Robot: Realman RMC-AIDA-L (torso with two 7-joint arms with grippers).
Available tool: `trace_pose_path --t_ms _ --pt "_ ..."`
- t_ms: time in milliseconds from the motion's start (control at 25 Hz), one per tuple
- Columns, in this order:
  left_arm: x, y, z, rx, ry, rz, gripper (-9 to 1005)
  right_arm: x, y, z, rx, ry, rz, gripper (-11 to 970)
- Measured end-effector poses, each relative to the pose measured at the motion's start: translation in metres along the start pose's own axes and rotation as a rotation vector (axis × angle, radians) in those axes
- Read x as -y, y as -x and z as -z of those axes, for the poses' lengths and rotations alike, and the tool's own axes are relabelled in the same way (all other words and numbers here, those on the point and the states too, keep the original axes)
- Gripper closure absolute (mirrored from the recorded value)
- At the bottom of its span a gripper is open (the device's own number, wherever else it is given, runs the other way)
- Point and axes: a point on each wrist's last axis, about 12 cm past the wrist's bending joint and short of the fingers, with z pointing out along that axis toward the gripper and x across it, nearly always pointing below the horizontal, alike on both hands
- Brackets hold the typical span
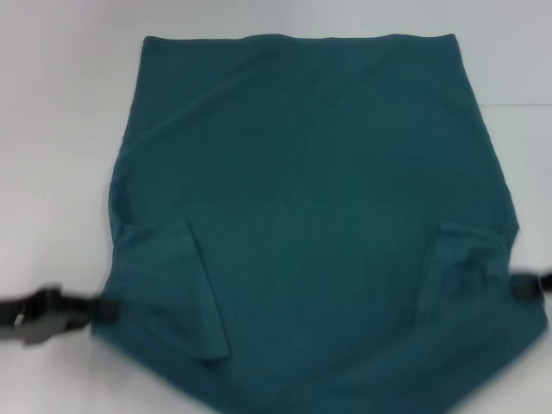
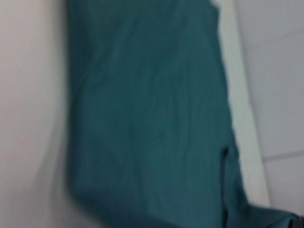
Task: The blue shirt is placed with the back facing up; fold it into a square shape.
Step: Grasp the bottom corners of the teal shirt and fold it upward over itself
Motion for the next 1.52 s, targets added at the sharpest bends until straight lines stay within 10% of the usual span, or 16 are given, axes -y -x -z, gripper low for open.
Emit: trace_pose_path --t_ms 360,840,1520 --pt "0.025 0.08 -0.05 0.184 0.064 0.041 958 0.004 0.055 -0.007 0.402 -0.055 -0.078 905" --pt "0.061 0.142 -0.102 0.334 0.27 -0.142 958 -0.012 0.113 -0.034 0.522 -0.268 0.024 902" --pt "0.07 0.162 -0.136 0.455 0.537 -0.407 958 -0.017 0.149 -0.073 0.585 -0.511 0.112 898"
